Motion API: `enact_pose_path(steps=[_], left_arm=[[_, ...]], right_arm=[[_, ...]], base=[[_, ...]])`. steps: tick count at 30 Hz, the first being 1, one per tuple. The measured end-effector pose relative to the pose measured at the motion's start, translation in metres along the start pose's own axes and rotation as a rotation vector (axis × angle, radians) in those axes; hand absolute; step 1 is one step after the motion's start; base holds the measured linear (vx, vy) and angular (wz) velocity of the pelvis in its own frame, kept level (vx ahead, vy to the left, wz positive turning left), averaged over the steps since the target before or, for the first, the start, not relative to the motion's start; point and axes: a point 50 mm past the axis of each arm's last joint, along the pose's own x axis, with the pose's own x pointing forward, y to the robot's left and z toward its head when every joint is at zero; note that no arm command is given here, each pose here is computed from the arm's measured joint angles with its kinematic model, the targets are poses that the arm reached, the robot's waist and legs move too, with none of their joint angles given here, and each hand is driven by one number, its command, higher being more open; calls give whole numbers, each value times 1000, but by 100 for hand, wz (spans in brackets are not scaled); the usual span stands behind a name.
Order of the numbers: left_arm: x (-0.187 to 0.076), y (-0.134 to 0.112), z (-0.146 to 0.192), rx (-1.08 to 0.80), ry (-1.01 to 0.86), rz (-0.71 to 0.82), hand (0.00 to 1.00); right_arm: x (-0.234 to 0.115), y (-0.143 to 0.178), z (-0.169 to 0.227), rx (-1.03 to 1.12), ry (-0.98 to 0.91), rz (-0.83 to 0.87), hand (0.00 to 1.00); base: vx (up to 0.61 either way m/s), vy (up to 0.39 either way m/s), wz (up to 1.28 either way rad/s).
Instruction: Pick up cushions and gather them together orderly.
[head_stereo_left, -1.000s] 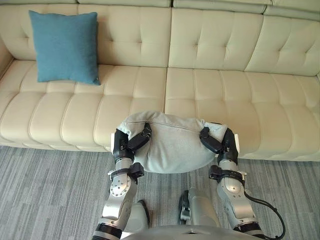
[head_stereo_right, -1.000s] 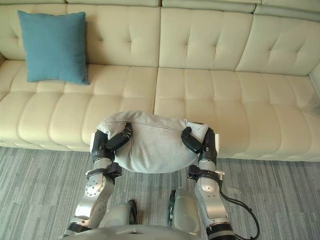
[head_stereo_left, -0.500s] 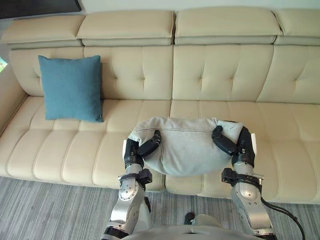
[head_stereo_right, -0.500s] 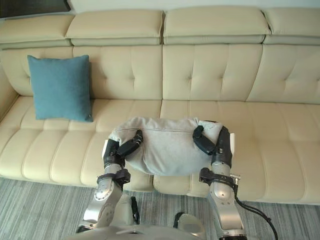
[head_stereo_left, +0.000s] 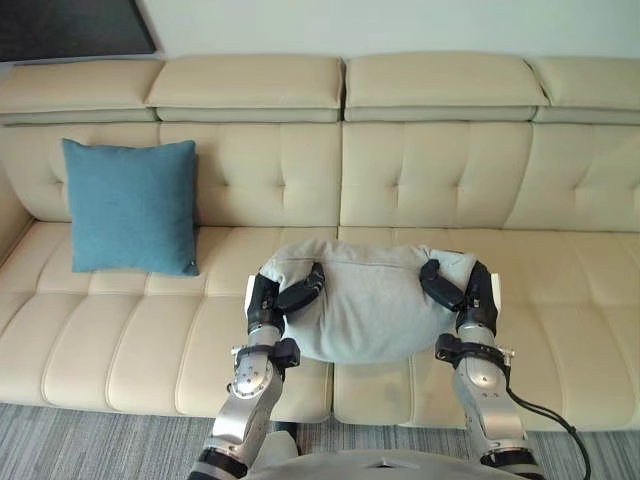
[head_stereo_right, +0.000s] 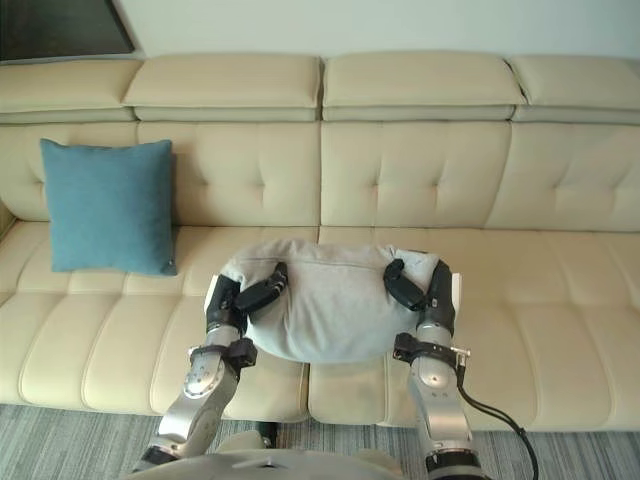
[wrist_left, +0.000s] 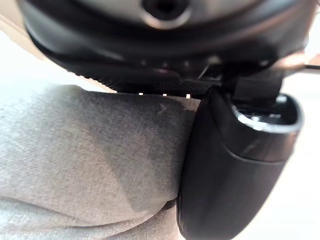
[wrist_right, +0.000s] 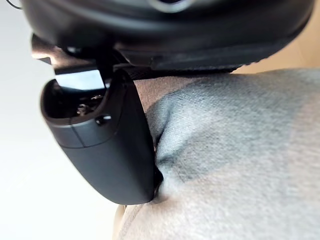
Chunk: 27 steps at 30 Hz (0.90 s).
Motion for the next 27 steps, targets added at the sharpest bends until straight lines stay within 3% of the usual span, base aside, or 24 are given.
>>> enact_pose_path(steps=[8, 20, 21, 27], left_arm=[[41, -17, 54, 20, -202, 13, 0], [93, -28, 122, 66, -399, 86, 0], [100, -29, 133, 86, -419, 90, 100], [119, -30, 169, 93, -506, 118, 100]], right_arm=[[42, 20, 61, 18, -231, -32, 0], [89, 48, 133, 60, -395, -47, 0], [96, 50, 145, 56, -419, -49, 100], [109, 55, 186, 102, -498, -73, 100]], base=[[-125, -18, -6], [-84, 1, 2], [-34, -39, 5], [-7, -101, 5]])
